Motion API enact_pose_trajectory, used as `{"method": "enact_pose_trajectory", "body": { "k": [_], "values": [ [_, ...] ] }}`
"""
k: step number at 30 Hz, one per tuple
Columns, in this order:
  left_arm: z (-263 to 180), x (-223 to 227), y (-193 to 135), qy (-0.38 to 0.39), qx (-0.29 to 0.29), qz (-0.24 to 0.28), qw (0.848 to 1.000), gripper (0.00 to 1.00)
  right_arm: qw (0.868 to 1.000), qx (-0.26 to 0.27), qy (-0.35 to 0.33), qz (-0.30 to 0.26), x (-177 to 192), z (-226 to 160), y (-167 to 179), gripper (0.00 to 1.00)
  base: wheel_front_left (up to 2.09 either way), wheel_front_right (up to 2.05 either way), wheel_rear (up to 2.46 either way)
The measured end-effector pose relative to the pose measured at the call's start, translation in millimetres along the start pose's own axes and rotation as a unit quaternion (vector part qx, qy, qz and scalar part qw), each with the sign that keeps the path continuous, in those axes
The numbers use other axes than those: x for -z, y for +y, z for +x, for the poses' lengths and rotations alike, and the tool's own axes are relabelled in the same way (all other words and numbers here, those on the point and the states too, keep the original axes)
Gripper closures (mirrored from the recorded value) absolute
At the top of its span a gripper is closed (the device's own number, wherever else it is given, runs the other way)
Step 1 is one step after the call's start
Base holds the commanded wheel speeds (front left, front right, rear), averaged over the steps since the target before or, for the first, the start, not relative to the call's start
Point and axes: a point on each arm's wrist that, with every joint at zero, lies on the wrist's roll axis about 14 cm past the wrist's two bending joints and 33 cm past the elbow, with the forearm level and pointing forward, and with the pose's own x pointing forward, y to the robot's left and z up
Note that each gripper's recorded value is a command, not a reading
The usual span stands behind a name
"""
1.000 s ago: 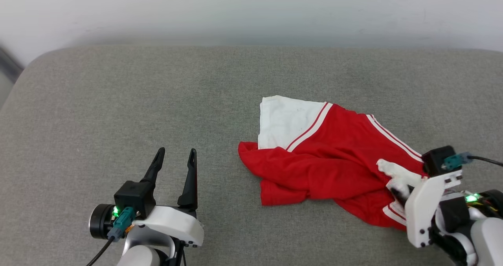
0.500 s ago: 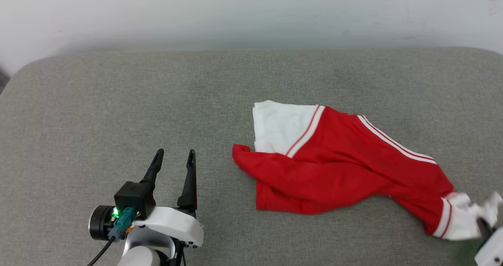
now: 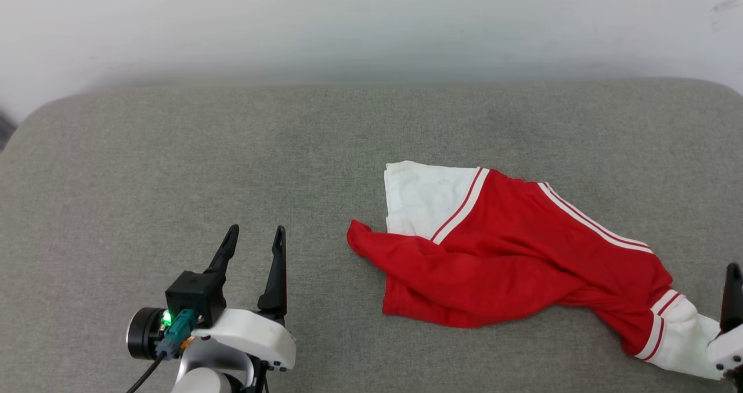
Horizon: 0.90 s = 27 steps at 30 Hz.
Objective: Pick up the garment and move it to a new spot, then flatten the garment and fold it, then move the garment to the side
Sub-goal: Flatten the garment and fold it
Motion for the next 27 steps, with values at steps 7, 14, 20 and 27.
{"method": "enact_pose_trajectory", "body": {
  "k": [7, 14, 20, 27],
  "values": [
    [-12.5, -3.4, 6.8, -0.001, -0.014, 0.0, 1.0, 0.0, 0.986, -0.086, -0.122, -0.075, -54.1, -7.4, 62.5, 0.0, 0.0, 0.0, 0.0],
    [-26.7, -0.2, 15.8, 0.01, -0.03, 0.005, 0.999, 0.0, 0.968, -0.177, -0.141, -0.106, -49.6, -36.6, 119.9, 0.0, 0.0, 0.0, 0.0],
    [-33.6, 0.4, 21.5, 0.016, -0.036, 0.014, 0.999, 0.0, 0.959, -0.223, -0.133, -0.111, -38.5, -59.9, 143.7, 0.0, 0.0, 0.0, 0.0],
    [-23.8, -3.5, 15.9, 0.016, -0.023, 0.023, 0.999, 0.0, 0.958, -0.239, -0.119, -0.105, -33.0, -73.3, 150.1, 0.0, 0.0, 0.0, 0.0]
  ]
}}
